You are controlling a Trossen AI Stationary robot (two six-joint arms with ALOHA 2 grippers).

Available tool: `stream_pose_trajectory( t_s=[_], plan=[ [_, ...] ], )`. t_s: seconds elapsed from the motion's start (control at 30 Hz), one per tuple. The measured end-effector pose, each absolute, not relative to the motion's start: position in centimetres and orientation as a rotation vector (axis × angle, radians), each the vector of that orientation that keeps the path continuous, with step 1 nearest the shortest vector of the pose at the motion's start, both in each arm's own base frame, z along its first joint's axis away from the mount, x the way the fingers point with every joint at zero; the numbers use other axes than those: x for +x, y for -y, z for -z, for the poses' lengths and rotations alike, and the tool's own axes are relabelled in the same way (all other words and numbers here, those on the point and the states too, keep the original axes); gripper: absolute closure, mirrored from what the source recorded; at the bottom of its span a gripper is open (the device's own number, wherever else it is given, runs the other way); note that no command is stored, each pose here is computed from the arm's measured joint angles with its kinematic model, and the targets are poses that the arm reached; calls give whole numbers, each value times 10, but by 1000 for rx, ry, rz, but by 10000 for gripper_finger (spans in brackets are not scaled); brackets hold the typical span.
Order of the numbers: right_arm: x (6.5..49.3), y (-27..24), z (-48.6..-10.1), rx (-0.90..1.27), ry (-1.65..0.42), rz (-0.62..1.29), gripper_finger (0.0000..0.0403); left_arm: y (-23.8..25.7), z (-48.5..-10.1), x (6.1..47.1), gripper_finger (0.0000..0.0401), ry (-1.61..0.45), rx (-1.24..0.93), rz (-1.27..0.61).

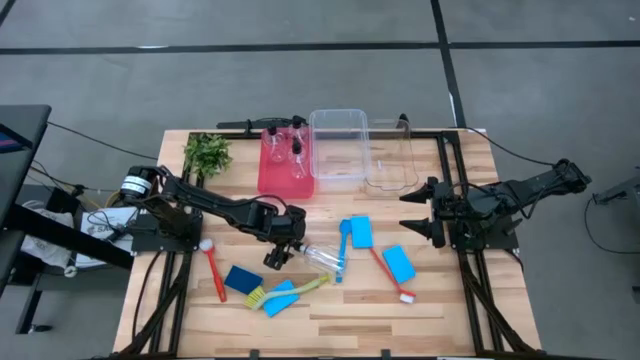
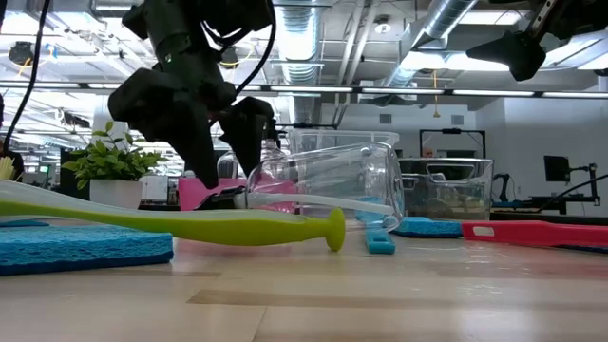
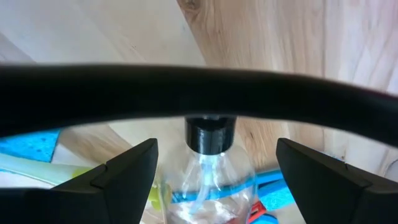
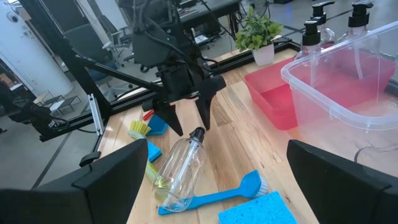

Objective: Pick & Place Kitchen Sink Supplies
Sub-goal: Put the transparent dishwashing liquid dispenser into the red bin

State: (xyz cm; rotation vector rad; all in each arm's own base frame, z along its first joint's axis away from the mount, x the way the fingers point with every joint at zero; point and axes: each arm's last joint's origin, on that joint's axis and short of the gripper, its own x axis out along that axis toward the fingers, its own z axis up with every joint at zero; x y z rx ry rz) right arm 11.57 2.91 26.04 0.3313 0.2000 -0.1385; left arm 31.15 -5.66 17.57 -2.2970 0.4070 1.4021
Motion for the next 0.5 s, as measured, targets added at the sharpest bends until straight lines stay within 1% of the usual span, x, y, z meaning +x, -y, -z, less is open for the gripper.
stream_pose_trajectory(
  t_s=[0.13,0.23,0.33,0.5],
  plan=[
    [116,-29,-260,331,-200,139,26,57,-174,311,73,-404,-2298,-1400],
    [116,-29,-260,331,-200,138,26,56,-174,312,73,-365,-2289,-1388],
    [116,-29,-260,331,-200,139,26,58,-177,316,73,-354,-2316,-1322],
    [116,-29,-260,331,-200,139,26,58,-177,315,73,-347,-2311,-1322]
  ],
)
